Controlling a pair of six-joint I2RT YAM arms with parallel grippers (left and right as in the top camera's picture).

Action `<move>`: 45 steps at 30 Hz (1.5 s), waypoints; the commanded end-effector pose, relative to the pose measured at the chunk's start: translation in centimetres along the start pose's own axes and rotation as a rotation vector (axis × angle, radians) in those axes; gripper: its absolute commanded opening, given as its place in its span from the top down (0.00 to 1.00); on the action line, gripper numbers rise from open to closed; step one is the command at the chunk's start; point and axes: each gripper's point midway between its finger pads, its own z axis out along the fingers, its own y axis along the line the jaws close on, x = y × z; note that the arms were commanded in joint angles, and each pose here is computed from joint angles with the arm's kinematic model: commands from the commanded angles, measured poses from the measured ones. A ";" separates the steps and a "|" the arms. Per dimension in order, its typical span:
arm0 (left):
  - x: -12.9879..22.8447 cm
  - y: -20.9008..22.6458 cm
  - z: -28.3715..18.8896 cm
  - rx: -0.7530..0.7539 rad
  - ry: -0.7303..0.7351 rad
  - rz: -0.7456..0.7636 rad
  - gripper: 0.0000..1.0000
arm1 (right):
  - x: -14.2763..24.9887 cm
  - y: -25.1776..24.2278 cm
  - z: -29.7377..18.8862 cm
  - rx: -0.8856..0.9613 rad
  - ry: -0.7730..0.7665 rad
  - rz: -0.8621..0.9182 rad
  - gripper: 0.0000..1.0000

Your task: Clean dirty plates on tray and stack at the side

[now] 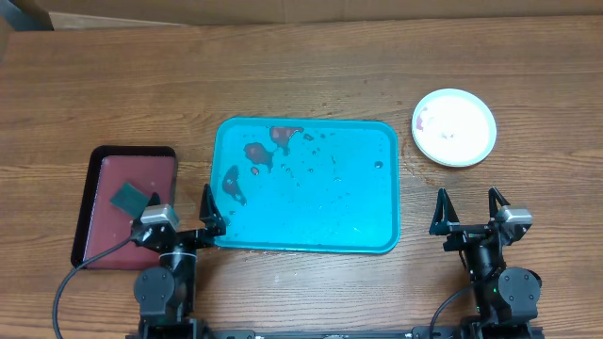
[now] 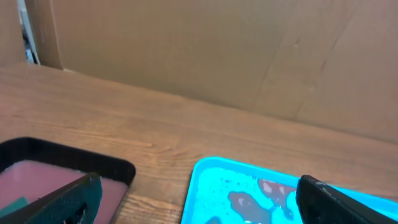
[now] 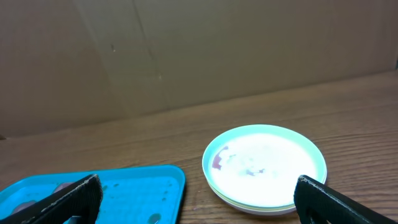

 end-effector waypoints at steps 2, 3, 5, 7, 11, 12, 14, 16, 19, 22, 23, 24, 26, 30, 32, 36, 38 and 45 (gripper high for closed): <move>0.2 -0.3 -0.4 0.022 -0.015 0.026 0.00 | 0.1 -0.2 0.0 0.005 -0.005 -0.004 0.00; 0.1 -0.4 -0.5 0.024 -0.022 0.026 0.00 | 0.1 -0.2 0.0 0.005 -0.005 -0.004 0.00; -0.1 -0.4 -0.7 0.026 -0.032 0.026 0.00 | 0.1 -0.2 0.0 0.005 -0.005 -0.004 0.00; 0.2 -0.4 -1.0 0.026 -0.023 0.026 0.01 | 0.1 -0.2 0.0 0.005 -0.005 -0.004 0.00; 1.8 -0.5 -1.0 0.033 0.041 0.028 0.00 | 0.1 -0.2 0.0 0.005 -0.005 -0.004 0.00; 1.9 -0.7 -1.0 0.040 0.046 0.028 0.01 | 0.1 -0.2 0.0 0.005 -0.005 -0.004 0.00; 1.9 -1.0 -1.0 0.049 0.047 0.030 0.00 | 0.1 -0.2 0.0 0.005 -0.005 -0.004 0.00; 2.0 -1.1 -1.0 0.054 0.048 0.030 0.00 | 0.1 -0.2 0.0 0.005 -0.005 -0.004 0.00; 2.0 -1.3 -1.0 0.063 0.050 0.030 0.00 | 0.1 -0.2 0.0 0.005 -0.005 -0.004 0.00; 2.1 -1.5 -1.0 0.076 0.051 0.081 0.00 | 0.1 -0.2 0.0 0.005 -0.005 -0.004 0.00; 2.1 -1.5 -1.0 0.076 0.051 0.102 0.00 | 0.1 -0.2 0.0 0.005 -0.005 -0.004 0.00; 2.1 -1.5 -1.0 0.076 0.049 0.130 0.00 | 0.1 -0.2 0.0 0.005 -0.005 -0.004 0.00; 2.1 -1.5 -1.0 0.078 0.047 0.190 0.00 | 0.1 -0.2 0.0 0.005 -0.005 -0.004 0.00; 2.1 -1.5 -1.0 0.078 0.046 0.210 0.00 | 0.1 -0.2 0.0 0.005 -0.005 -0.004 0.00; 2.1 -1.5 -1.0 0.078 0.046 0.210 0.00 | 0.1 -0.2 0.0 0.005 -0.005 -0.004 0.00; 2.1 -1.4 -1.0 0.074 0.046 0.209 0.01 | 0.1 -0.2 0.0 0.005 -0.005 -0.004 0.00; 2.1 -1.4 -1.0 0.075 0.047 0.209 0.00 | 0.1 -0.2 0.0 0.005 -0.005 -0.005 0.00; 2.1 -1.4 -1.0 0.074 0.047 0.209 0.00 | 0.1 -0.2 0.0 0.005 -0.005 -0.004 0.00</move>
